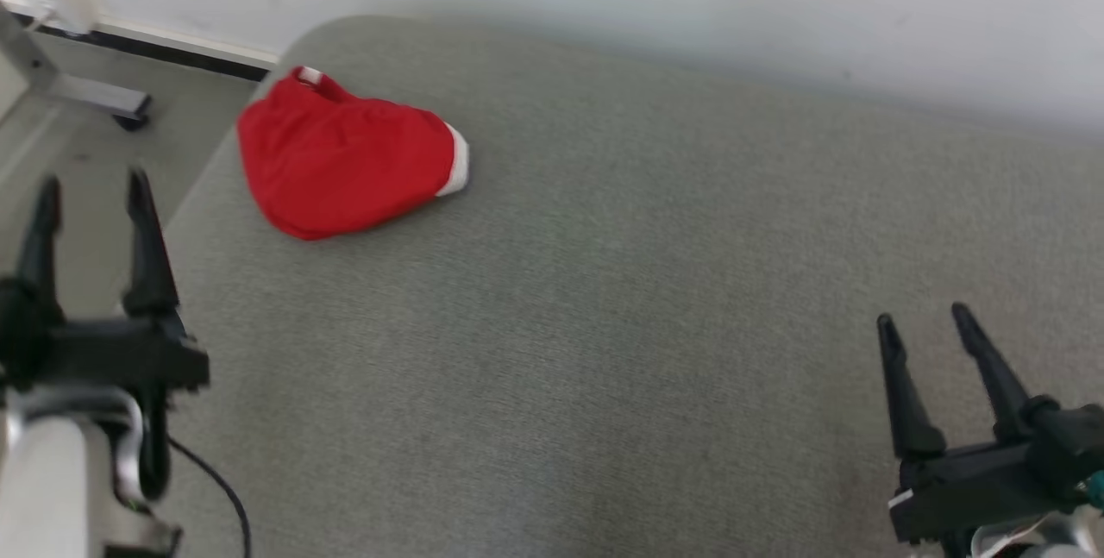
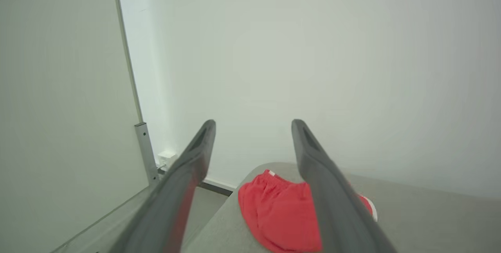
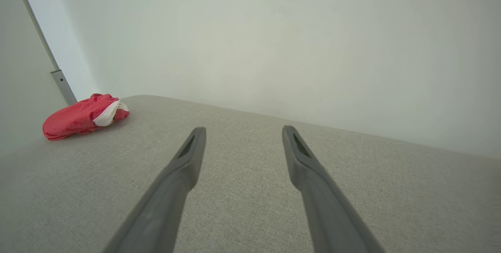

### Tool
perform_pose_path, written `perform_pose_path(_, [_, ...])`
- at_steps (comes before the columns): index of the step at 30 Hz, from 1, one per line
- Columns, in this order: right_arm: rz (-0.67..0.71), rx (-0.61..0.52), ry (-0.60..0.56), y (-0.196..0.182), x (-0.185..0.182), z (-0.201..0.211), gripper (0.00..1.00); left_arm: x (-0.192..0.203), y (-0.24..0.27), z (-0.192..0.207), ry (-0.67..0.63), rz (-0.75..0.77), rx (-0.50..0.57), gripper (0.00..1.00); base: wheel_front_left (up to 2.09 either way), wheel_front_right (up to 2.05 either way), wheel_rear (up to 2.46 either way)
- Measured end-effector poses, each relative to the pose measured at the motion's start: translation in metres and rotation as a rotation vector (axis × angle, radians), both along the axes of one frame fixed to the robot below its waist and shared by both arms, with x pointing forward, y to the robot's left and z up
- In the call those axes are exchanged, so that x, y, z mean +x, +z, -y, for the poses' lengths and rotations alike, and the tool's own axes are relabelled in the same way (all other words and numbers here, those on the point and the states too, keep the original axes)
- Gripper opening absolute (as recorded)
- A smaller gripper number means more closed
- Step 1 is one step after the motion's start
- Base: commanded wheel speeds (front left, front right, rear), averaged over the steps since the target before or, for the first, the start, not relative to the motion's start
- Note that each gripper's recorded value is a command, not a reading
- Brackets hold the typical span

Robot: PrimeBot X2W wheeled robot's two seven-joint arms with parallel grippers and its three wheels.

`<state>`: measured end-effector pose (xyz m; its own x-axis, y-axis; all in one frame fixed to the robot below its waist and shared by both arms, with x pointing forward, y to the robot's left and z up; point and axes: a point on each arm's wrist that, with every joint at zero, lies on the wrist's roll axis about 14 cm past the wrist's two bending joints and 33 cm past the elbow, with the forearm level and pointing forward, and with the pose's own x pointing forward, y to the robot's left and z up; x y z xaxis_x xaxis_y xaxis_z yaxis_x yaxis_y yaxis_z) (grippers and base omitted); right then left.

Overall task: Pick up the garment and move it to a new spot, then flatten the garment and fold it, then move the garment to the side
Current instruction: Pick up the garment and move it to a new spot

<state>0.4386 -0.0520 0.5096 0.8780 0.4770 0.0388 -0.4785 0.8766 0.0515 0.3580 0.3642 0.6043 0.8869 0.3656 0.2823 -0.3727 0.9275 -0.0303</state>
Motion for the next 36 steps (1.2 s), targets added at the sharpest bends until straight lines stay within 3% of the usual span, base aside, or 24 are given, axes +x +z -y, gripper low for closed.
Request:
perform_pose_path(10, [-0.036,-0.031,-0.18,-0.022,0.019,0.067,1.0,0.118,0.036,0.012,-0.122,-0.014,0.083,1.0,0.0,0.0,0.0])
perform_pose_path(19, [-0.08,-0.071,-0.302,-0.046,0.024,0.111,1.0,0.197,-0.026,0.023,-0.181,-0.226,0.022,1.0,0.0,0.0,0.0])
perform_pose_path(26, [-0.117,-0.099,-0.367,-0.061,0.021,0.136,1.0,0.217,-0.109,0.021,-0.172,-0.457,-0.093,1.0,0.0,0.0,0.0])
perform_pose_path(31, [-0.132,-0.114,-0.397,-0.066,0.017,0.148,1.0,0.206,-0.174,0.023,-0.164,-0.701,-0.162,1.0,0.0,0.0,0.0])
perform_pose_path(36, [-0.123,-0.117,-0.416,-0.063,0.016,0.155,1.0,0.201,-0.199,0.025,-0.154,-0.789,-0.23,1.0,0.0,0.0,0.0])
